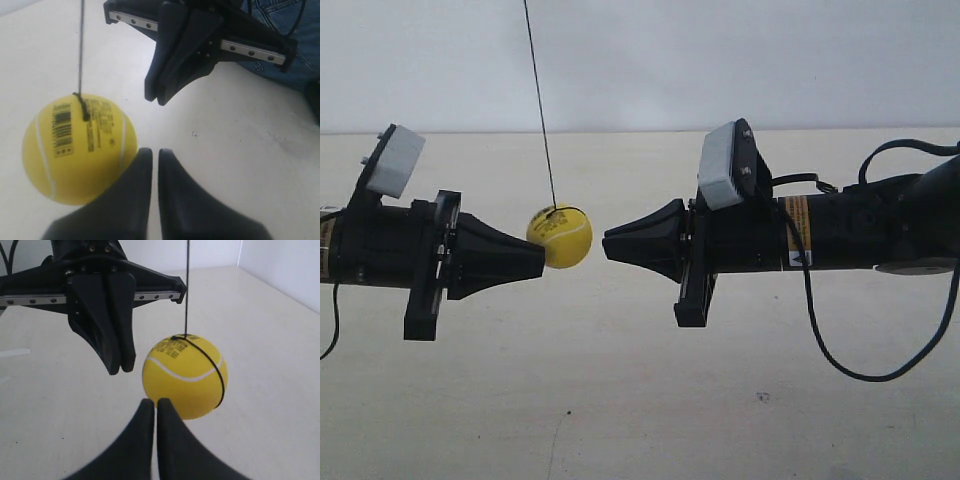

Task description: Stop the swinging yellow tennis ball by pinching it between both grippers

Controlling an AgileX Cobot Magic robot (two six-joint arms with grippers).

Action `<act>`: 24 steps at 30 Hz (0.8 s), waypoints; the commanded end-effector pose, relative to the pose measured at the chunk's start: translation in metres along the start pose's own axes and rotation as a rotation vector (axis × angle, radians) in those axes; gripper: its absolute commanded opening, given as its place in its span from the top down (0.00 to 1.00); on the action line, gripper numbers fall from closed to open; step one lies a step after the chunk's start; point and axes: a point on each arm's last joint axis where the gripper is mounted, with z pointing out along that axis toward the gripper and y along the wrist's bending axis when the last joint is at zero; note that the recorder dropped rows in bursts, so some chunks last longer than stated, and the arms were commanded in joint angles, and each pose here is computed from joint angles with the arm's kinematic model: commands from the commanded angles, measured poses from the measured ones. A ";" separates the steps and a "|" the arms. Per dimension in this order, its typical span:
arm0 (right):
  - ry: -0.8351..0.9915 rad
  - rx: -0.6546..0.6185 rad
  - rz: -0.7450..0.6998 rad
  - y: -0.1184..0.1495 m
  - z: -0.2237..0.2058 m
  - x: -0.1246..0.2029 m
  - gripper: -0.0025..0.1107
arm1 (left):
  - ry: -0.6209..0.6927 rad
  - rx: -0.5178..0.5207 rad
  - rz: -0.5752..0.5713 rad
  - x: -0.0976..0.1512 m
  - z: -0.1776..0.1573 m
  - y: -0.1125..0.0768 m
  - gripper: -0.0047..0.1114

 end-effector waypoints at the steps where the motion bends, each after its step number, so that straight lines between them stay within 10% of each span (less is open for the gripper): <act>1: -0.011 -0.007 0.003 0.000 0.001 -0.002 0.98 | -0.006 0.014 0.002 -0.002 0.002 -0.001 0.92; 24: 0.031 0.025 0.005 -0.003 0.001 0.002 0.98 | -0.004 -0.026 0.016 -0.009 -0.015 0.001 0.92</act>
